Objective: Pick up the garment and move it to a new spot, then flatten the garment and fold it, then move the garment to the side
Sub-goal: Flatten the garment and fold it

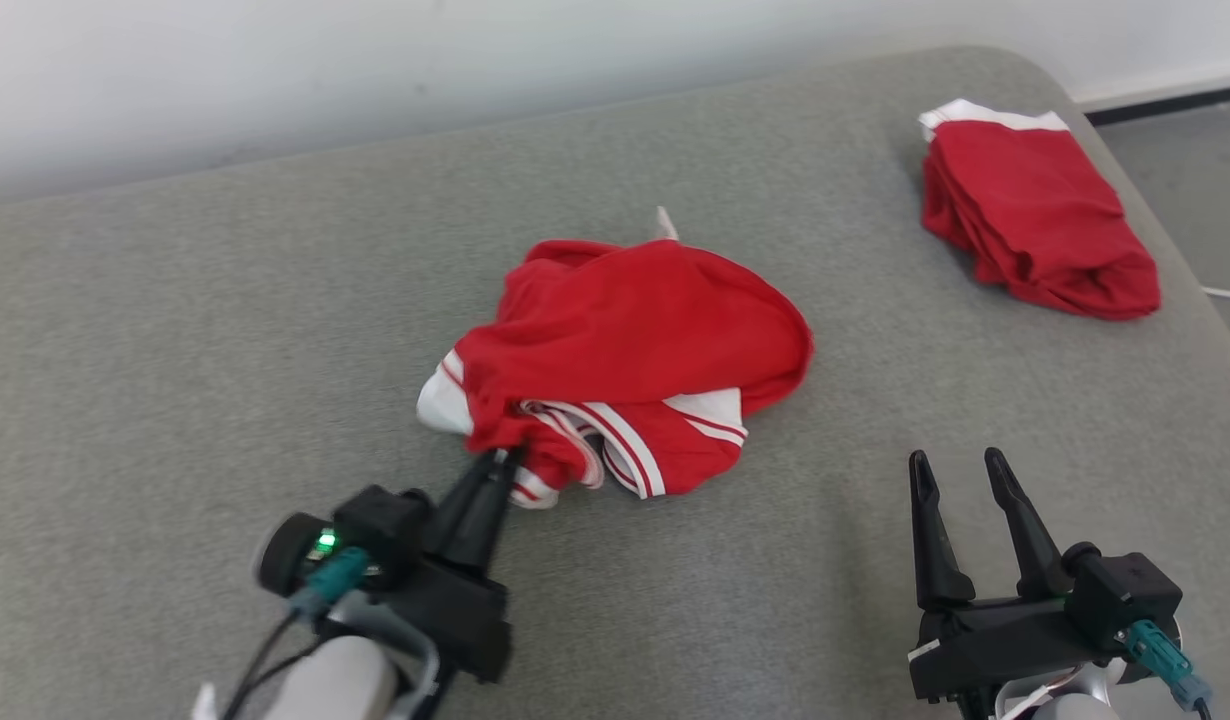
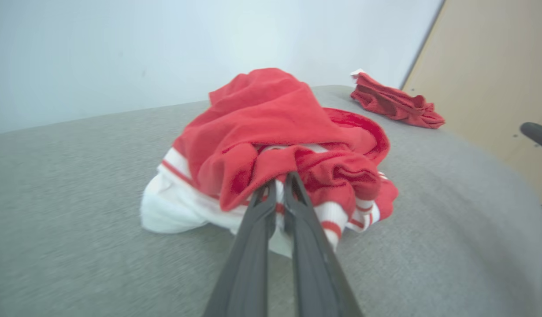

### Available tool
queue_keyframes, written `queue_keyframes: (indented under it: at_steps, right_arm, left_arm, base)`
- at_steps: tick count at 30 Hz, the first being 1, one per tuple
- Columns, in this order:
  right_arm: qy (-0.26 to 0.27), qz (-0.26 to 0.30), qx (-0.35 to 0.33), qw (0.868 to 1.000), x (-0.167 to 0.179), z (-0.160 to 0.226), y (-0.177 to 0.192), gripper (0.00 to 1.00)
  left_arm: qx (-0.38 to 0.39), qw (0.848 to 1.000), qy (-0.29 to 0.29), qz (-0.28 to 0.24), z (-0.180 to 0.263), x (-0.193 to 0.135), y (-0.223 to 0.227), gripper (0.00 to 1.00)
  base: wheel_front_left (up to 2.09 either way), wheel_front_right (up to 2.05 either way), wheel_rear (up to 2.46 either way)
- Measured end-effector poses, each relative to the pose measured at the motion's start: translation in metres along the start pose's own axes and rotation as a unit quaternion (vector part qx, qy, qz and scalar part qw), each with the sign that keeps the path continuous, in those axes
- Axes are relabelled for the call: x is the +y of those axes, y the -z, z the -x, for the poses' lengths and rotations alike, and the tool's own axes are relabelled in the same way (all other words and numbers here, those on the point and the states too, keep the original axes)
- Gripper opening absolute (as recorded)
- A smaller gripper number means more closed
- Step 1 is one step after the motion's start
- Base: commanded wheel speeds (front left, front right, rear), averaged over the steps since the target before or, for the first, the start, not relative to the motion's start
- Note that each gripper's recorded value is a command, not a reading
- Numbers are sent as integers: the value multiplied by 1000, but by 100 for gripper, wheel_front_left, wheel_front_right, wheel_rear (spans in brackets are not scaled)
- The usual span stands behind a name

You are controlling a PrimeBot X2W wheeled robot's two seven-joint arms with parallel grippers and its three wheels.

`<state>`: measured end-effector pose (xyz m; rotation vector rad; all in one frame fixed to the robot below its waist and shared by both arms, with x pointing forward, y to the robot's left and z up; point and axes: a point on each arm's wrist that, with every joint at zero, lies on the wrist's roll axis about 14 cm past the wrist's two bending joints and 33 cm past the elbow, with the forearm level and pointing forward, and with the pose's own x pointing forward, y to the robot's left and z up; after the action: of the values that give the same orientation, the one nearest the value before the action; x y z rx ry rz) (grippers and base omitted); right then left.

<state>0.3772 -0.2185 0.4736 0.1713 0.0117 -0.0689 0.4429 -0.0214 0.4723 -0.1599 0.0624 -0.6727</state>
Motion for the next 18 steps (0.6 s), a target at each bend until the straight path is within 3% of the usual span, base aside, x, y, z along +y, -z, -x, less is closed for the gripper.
queue_keyframes:
  at_steps: [6,11,18]
  right_arm:
    - [-31,-7,0,999,21,-7,2,100]
    - [-52,-11,-3,999,36,-12,1,100]
    - [-55,-12,0,998,38,-13,2,100]
  left_arm:
    - [-44,993,-79,-74,36,70,-49,0]
    - [-56,977,-150,-141,74,131,-93,0]
    - [-60,964,-193,-171,92,174,-127,0]
  base:
    - [0,0,0]
    - [0,0,0]
    - [0,0,0]
